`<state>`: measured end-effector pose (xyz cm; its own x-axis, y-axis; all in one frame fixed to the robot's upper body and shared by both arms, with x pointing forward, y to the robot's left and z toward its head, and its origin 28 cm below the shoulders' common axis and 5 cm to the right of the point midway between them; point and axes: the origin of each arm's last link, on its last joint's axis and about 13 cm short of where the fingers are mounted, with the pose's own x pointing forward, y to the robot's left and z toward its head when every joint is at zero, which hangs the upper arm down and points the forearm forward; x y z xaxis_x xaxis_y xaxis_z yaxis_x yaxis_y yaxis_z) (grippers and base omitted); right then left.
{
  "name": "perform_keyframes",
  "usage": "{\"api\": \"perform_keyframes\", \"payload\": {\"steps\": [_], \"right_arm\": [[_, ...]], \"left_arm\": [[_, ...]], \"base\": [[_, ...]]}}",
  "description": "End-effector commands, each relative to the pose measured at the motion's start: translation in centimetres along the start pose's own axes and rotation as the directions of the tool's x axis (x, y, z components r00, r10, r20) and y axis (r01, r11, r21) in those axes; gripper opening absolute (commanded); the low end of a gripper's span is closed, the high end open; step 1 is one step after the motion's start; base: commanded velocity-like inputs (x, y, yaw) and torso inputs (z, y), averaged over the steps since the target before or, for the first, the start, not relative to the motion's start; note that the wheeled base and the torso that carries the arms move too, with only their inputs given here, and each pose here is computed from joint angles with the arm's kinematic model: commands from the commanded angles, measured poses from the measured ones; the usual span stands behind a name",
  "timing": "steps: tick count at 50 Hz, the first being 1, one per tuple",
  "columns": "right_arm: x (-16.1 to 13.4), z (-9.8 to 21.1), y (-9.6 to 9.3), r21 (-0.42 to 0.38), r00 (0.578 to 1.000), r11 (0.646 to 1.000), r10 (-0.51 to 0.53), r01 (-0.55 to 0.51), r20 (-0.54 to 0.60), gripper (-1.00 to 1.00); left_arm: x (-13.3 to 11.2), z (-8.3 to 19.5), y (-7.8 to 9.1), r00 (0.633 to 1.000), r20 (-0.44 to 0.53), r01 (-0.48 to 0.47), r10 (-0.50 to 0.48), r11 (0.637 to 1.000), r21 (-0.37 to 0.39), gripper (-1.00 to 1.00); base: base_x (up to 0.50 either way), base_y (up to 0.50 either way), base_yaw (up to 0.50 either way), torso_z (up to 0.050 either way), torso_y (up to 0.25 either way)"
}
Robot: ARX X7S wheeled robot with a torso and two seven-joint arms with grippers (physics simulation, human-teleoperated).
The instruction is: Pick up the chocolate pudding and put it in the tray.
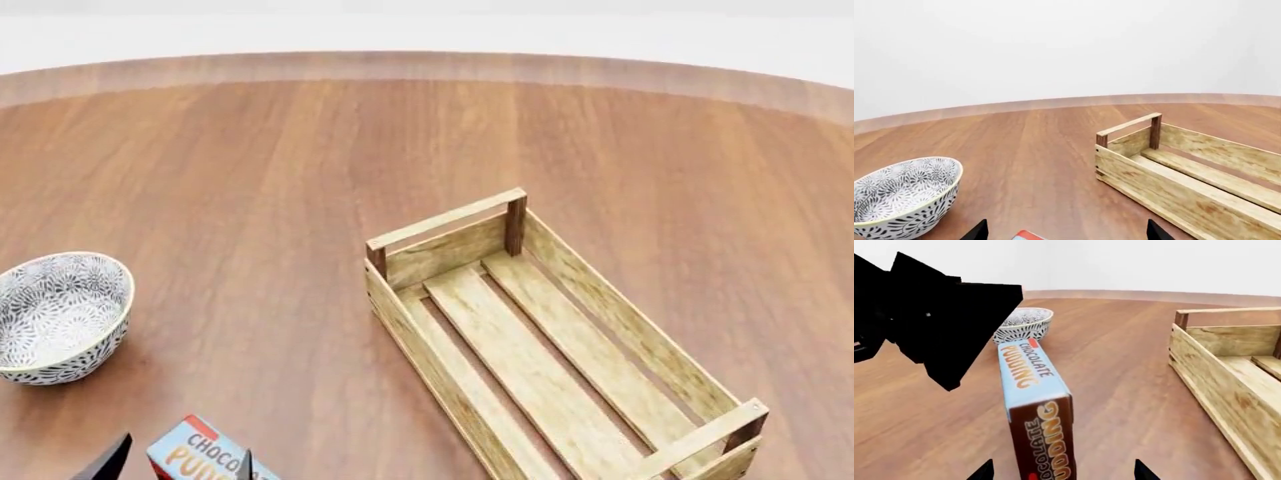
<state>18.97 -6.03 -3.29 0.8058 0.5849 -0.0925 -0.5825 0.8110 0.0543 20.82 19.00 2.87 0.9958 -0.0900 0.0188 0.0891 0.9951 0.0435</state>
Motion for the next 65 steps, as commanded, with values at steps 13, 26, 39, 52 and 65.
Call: {"api": "perform_keyframes", "payload": {"steps": [13,26,39,52,65], "right_arm": [[2.3,-0.6,-0.5,-0.031,0.998,0.999,0.033,-0.035,-0.062,1.0],[3.5,-0.2,-0.2,-0.035,0.997,0.998,0.051,-0.053,-0.059,1.0],[4.3,-0.4,-0.2,-0.024,0.997,0.998,0.052,-0.054,-0.062,1.0],[5.3,-0.7,-0.4,-0.013,0.997,0.999,0.049,-0.05,-0.061,1.0],[5.8,-1.1,0.2,-0.002,0.996,0.998,0.063,-0.063,-0.068,1.0]], "left_arm": [[0.1,0.2,-0.1,1.0,0.002,0.002,-0.002,1.0,-0.001,1.0],[0.1,0.3,-0.2,1.0,0.001,0.005,-0.005,1.0,-0.004,1.0],[0.2,-0.1,-0.3,1.0,-0.002,0.008,-0.008,1.0,-0.001,1.0],[0.3,0.0,-0.5,1.0,-0.001,0.015,-0.015,1.0,0.001,1.0],[0.3,0.1,-0.7,1.0,0.001,0.02,-0.02,1.0,0.005,1.0]], "base": [[0.0,0.0,0.0,0.0,0.0],[0.0,0.0,0.0,0.0,0.0],[0.0,0.0,0.0,0.0,0.0],[0.0,0.0,0.0,0.0,0.0],[0.0,0.0,0.0,0.0,0.0]]}}
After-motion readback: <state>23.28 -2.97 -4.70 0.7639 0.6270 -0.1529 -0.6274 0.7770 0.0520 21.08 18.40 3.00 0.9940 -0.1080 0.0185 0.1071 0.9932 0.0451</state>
